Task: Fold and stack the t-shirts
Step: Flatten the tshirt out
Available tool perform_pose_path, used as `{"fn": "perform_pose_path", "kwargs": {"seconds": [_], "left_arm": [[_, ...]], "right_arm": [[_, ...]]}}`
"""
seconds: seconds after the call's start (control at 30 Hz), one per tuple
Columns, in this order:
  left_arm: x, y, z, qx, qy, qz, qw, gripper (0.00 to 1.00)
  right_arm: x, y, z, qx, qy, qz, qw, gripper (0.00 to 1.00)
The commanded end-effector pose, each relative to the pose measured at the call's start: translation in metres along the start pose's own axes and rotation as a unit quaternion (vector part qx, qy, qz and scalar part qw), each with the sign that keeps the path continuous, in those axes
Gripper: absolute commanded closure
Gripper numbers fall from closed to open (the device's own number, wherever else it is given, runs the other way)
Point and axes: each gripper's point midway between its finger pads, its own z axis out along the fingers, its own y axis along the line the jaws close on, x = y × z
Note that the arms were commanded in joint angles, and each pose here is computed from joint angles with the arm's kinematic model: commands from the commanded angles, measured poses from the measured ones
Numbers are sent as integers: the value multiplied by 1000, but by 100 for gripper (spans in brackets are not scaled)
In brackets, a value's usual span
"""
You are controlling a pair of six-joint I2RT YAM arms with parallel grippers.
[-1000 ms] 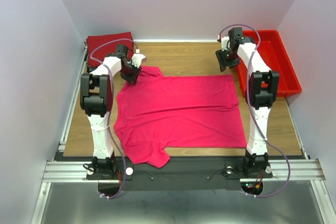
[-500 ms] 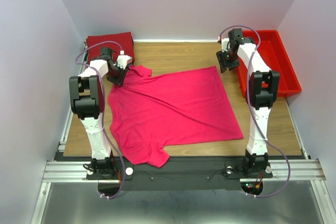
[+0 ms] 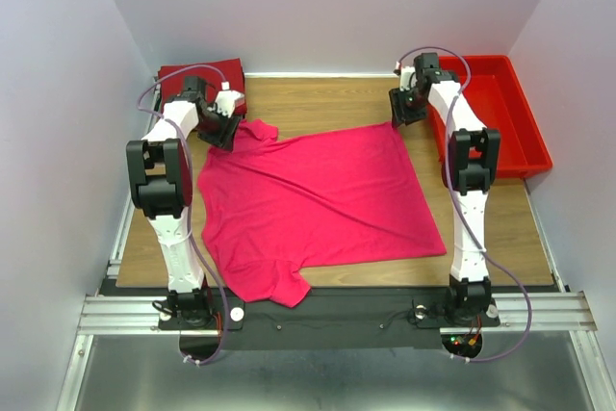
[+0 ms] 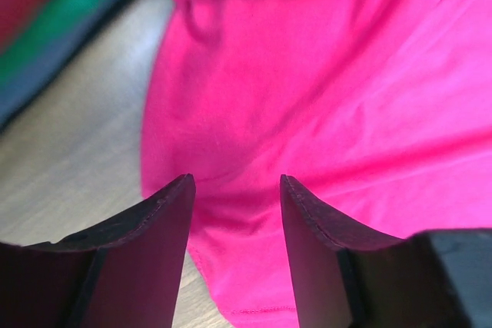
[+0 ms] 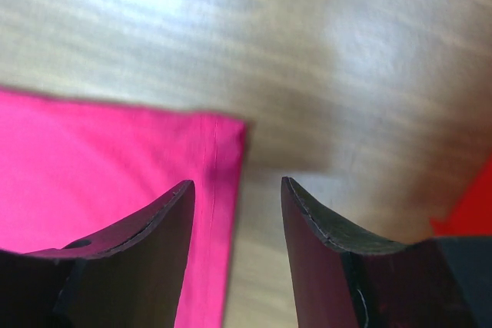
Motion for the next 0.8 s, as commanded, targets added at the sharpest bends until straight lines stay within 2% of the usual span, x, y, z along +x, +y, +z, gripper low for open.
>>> {"fn": "perform_pose_path", "kwargs": {"seconds": [0.0, 0.17, 0.33, 0.4, 0.43, 0.53, 0.57, 0.77], "left_arm": [[-41, -3, -37, 0, -59, -7, 998, 39], [-51, 1, -41, -7, -71, -18, 997, 37], [-63, 9, -48, -19, -83, -19, 996, 36], [-69, 15, -48, -30, -87, -22, 996, 36], [-69, 18, -46, -32, -84, -25, 996, 36], [-80, 23, -49, -38, -96, -24, 994, 34], [-83, 24, -49, -37, -100, -23, 994, 33], [-103, 21, -42, -35, -112, -2, 993, 32]], "right_arm": [[-29, 9, 11, -16, -48, -4, 999, 45], [-33, 10, 24, -16, -59, -4, 998, 45], [-23, 14, 36, -22, -45, -8, 999, 47], [-14, 19, 40, -31, -35, -11, 999, 53], [-12, 22, 39, -35, -32, -14, 999, 68], [12, 21, 43, -29, 0, -18, 999, 97], [13, 19, 37, -19, 1, -21, 1000, 99], [33, -16, 11, 68, 28, -31, 997, 99]]}}
